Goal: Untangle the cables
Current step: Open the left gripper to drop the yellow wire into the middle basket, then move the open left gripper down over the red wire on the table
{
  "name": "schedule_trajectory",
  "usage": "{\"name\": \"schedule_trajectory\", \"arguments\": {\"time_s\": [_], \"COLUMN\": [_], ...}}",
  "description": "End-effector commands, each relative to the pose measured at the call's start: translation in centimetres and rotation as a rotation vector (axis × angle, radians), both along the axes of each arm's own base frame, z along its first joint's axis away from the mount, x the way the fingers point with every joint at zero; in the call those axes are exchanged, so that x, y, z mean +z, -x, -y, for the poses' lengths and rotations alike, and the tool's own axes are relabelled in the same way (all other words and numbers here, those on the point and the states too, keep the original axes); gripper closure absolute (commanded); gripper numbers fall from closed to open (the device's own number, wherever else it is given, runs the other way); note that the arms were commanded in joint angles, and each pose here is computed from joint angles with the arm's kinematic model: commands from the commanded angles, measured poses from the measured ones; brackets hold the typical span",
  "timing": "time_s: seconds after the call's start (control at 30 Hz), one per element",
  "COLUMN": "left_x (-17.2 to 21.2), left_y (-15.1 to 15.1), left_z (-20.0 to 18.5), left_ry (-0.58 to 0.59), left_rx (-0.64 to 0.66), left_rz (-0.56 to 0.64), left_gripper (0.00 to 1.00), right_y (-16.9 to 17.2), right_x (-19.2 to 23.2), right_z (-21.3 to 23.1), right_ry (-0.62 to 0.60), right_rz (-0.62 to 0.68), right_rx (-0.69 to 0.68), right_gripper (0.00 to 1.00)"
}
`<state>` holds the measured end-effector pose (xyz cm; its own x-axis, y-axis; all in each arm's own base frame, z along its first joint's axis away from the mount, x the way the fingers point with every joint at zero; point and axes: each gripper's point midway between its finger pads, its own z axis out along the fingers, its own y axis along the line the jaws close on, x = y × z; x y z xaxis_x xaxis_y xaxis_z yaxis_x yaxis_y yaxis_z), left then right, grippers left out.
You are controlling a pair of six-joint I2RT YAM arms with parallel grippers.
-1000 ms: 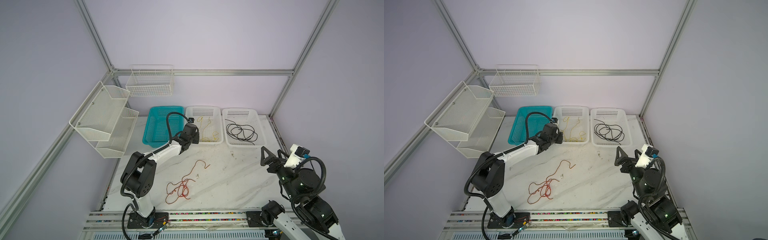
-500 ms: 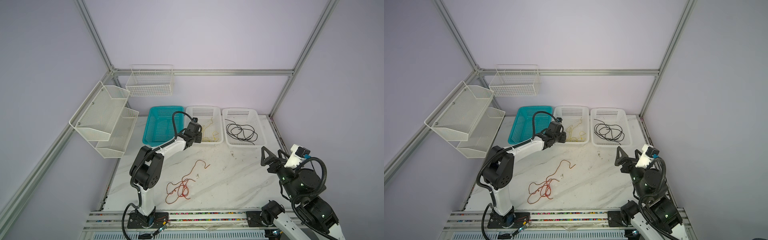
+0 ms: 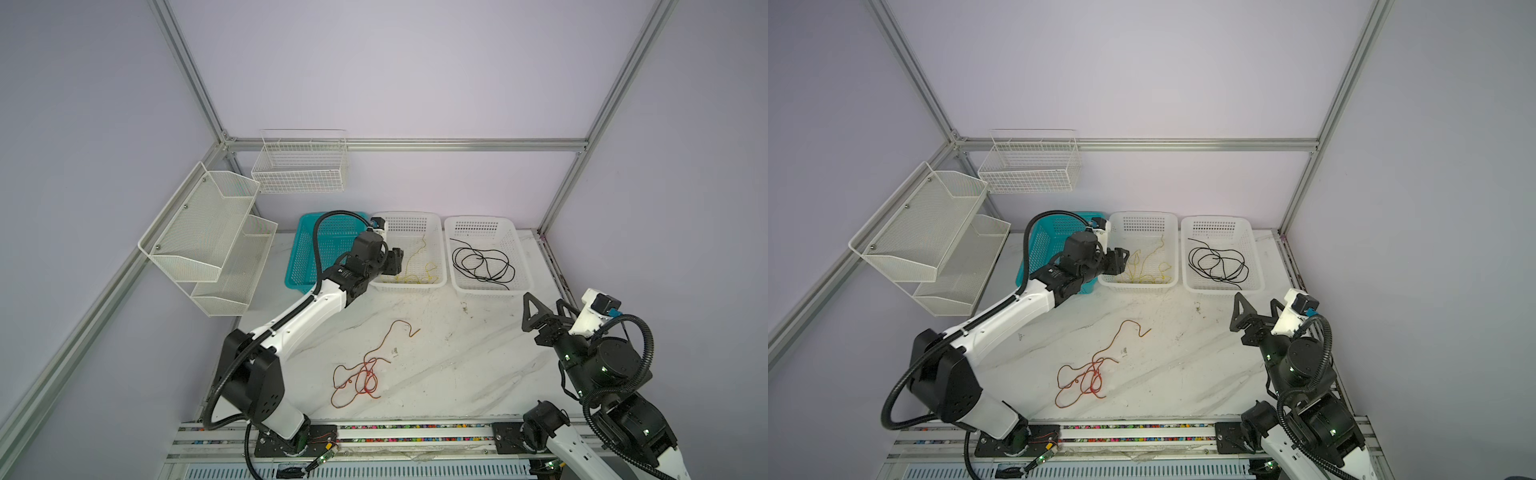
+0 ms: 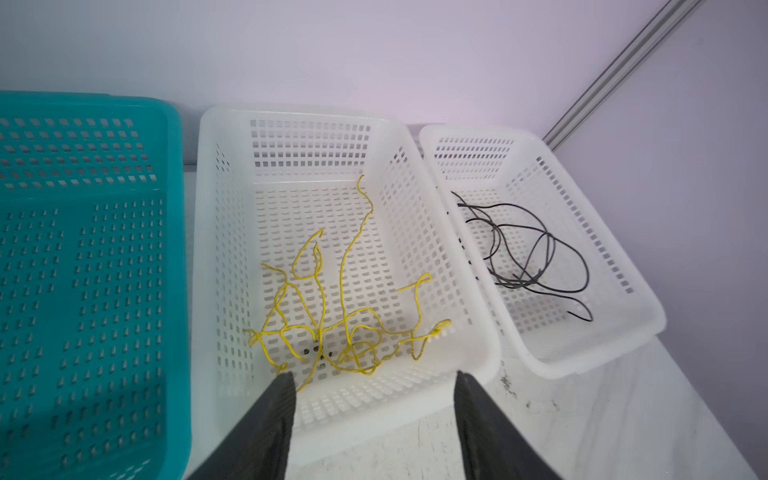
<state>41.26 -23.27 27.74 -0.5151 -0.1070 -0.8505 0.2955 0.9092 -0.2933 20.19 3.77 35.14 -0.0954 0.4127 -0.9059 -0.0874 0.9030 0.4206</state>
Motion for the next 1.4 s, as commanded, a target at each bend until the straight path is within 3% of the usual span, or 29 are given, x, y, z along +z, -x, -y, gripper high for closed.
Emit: {"name": "schedule_trajectory", "arguments": {"time_s": [0.0, 0.23, 0.43, 0.63, 0.87, 1.07, 1.37], "left_x": [-2.2, -6.5, -10.2, -13.1, -17.2, -18.6, -21.4], "left_y": [3.5, 9.9, 12.6, 13.7, 14.4, 13.9, 13.4], "left_z": [-1.0, -1.5, -1.8, -0.8, 0.1, 0.0, 0.0], "left_ry": [0.024, 0.016, -0.037, -0.098, -0.164, -0.189, -0.235], "left_rx": [-0.041, -0.17, -0.226, -0.296, -0.336, -0.304, -0.277], "left_rz": [-0.068, -0.201, -0.265, -0.279, -0.378, -0.426, -0.518], "left_gripper": [0.35, 0.32, 0.28, 0.24, 0.18, 0.0, 0.0], "right_y": [-0.2, -0.5, -0.6, -0.7, -0.8, -0.7, -0.6], "right_x": [0.0, -0.1, -0.2, -0.3, -0.5, -0.4, -0.3], "right_z": [0.1, -0.1, -0.1, -0.2, -0.3, -0.3, -0.3], "right_ry": [0.013, 0.017, 0.02, 0.022, 0.026, 0.026, 0.025], "right_rz": [0.01, 0.004, -0.001, -0.004, -0.009, -0.005, 0.0], "right_rx": [-0.013, -0.008, -0.01, -0.008, -0.004, 0.0, 0.003], "right_gripper": [0.03, 0.03, 0.03, 0.03, 0.03, 0.03, 0.03]}}
